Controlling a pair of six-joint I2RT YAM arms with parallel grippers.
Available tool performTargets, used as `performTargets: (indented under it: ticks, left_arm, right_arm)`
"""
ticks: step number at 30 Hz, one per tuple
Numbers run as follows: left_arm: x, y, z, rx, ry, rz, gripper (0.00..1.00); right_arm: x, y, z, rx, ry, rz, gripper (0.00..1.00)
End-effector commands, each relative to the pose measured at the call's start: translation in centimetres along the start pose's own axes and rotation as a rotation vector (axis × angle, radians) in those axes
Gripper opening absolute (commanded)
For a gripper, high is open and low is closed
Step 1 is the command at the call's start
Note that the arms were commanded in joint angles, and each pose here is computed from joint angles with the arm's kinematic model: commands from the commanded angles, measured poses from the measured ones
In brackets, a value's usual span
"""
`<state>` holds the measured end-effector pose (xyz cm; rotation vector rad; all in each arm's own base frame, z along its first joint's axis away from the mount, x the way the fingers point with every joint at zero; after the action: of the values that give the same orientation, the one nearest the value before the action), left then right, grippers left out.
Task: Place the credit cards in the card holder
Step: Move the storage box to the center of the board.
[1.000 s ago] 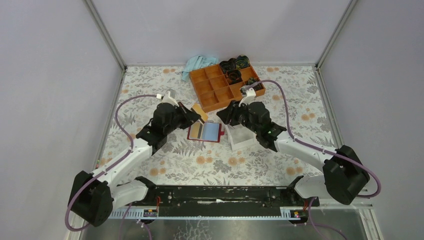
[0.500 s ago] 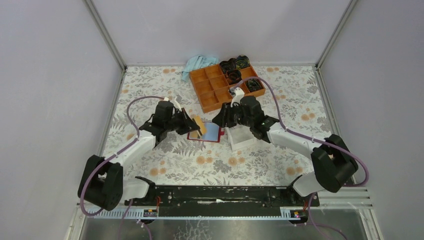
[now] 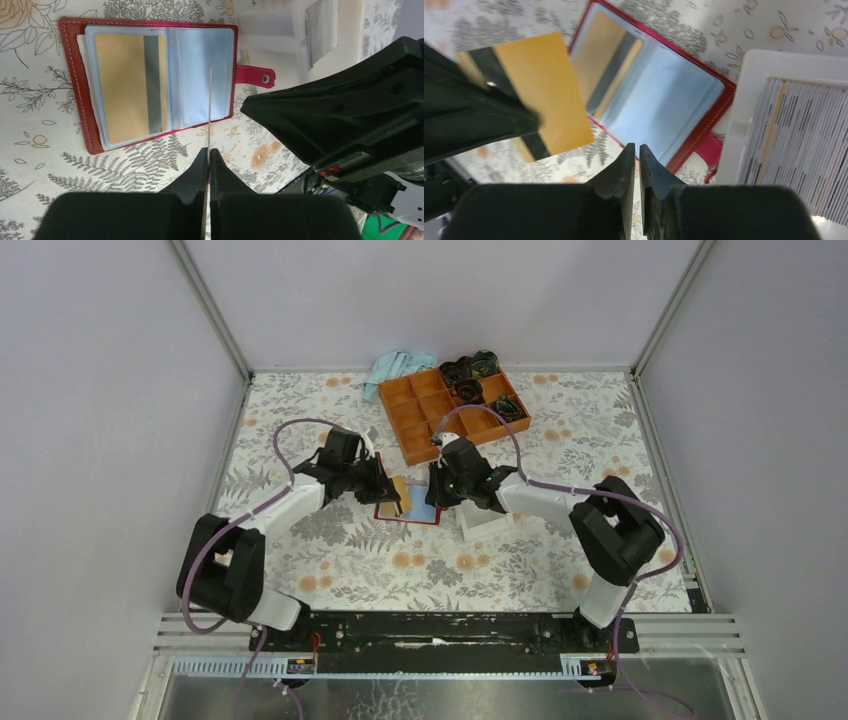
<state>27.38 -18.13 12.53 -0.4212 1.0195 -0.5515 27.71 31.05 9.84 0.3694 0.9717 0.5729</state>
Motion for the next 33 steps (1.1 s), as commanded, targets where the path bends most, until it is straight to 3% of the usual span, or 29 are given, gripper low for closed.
performTargets:
  ticks: [1, 12, 29, 33]
  left_arm:
    - [0.3, 0.7, -0.1, 0.035, 0.066, 0.017, 0.0]
    - [2.0, 2.3, -0.3, 0.053, 0.159, 0.054, 0.0]
    - [2.9, 3.1, 1.2, 0.068, 0.172, 0.06, 0.0]
    - [3.1, 3.1, 1.1, 0.064, 0.173, 0.053, 0.0]
  right_arm:
    - [0.9, -1.0, 0.7, -0.031, -0.028, -0.141, 0.13]
    - [2.6, -2.8, 0.1, -0.047, -0.011, -0.223, 0.12]
    - [3.8, -5.5, -0.3, -0.08, 0.022, -0.381, 0.12]
    - [2.9, -5.5, 0.7, -0.105, -0.052, -0.411, 0.1]
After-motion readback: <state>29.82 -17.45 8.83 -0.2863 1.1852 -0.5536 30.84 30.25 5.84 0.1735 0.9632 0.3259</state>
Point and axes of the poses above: each gripper's point midway between its finger pads, its own x axis out along the fingers, its own y axis along the line the jaws close on, z = x × y, the point moved 4 cm from there along -x, back along the fingers, and after that the axes turned 10 degrees about x, right-handed, at the moved point
